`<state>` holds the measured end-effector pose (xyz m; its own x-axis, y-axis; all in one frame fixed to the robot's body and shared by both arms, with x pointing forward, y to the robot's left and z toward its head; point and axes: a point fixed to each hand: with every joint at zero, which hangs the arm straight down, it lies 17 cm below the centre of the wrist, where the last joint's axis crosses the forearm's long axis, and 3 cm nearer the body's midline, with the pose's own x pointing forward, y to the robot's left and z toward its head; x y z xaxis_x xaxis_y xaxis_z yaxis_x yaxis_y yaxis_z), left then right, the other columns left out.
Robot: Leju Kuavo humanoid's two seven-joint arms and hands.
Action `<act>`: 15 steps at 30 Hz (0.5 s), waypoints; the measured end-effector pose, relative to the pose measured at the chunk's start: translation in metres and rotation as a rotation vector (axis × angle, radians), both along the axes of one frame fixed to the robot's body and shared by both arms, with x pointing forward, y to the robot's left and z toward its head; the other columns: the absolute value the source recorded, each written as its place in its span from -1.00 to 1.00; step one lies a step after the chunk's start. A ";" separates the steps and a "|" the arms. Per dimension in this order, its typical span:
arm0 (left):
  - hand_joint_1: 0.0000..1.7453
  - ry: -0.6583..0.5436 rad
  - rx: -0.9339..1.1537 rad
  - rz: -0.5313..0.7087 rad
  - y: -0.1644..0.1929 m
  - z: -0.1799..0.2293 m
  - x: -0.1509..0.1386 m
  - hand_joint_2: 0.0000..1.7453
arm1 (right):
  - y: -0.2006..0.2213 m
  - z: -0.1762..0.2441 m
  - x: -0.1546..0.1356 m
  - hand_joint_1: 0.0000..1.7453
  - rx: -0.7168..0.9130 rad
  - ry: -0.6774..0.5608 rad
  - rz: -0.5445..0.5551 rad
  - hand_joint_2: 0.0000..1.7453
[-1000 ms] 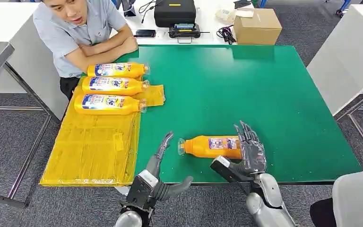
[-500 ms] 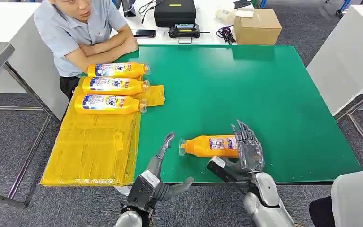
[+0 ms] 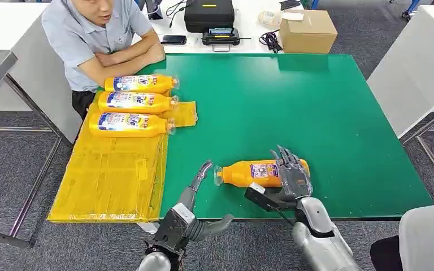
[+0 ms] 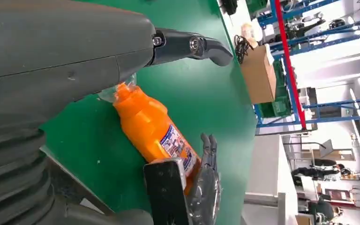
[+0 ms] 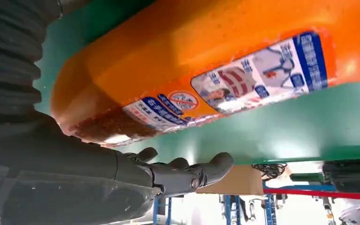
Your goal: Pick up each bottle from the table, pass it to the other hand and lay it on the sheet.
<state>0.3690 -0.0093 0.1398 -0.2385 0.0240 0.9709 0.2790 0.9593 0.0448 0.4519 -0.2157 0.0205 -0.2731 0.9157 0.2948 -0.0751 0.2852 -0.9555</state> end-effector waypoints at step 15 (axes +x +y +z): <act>-1.00 0.032 0.007 -0.026 -0.004 -0.006 -0.002 1.00 | -0.008 -0.008 0.008 -1.00 -0.085 0.055 -0.013 1.00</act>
<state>0.3675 -0.0137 0.1340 -0.2068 0.0233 0.9781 0.3052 0.9514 0.0418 0.4603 -0.2235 0.0121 -0.2466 0.9415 0.2297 -0.1249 0.2041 -0.9709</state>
